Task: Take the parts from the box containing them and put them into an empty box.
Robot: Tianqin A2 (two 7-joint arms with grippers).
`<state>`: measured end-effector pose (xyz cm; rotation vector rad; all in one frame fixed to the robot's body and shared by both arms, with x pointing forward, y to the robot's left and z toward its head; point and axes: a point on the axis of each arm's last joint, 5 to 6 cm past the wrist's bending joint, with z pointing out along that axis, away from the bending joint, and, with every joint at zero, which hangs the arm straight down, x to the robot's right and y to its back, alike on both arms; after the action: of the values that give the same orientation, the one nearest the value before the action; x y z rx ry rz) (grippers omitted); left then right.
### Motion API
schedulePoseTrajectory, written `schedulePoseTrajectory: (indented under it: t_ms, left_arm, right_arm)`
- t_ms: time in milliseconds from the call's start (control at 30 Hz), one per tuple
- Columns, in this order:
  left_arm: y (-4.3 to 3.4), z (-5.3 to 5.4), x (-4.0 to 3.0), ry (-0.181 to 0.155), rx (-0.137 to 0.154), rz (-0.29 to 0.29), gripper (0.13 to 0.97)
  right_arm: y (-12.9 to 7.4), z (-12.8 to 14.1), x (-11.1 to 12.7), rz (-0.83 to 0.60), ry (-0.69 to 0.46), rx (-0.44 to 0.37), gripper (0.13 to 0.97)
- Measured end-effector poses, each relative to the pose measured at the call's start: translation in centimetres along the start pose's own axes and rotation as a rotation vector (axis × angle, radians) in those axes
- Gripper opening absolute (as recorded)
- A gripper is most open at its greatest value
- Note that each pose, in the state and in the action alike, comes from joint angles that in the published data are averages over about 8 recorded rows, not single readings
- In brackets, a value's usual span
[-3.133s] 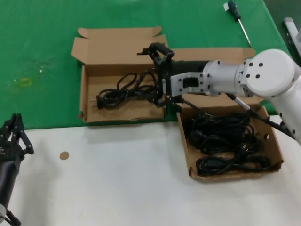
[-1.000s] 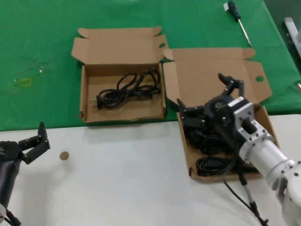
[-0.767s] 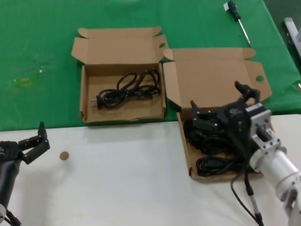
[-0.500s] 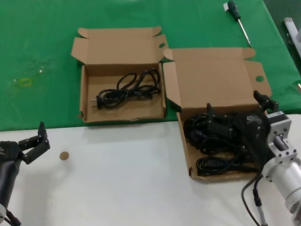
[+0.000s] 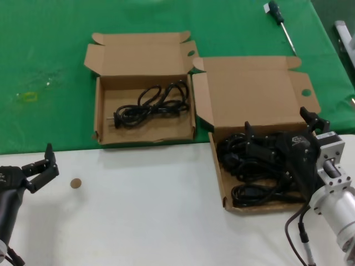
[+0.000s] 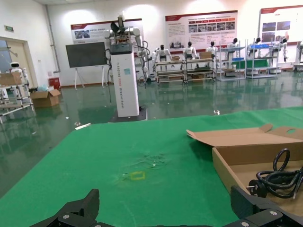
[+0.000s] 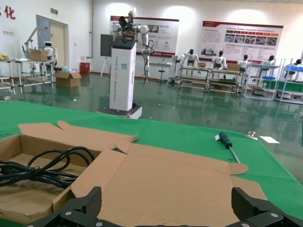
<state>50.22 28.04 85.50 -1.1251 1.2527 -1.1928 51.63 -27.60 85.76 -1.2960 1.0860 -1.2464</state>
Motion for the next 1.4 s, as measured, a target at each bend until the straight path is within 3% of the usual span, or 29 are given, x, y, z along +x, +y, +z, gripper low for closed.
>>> schedulePoseTrajectory:
  t_ms: [1400]
  left_arm:
    - [0.0,0.0,0.0,0.0,0.0,0.0,0.966]
  right_arm:
    - [0.0,0.0,0.0,0.0,0.0,0.0,0.966]
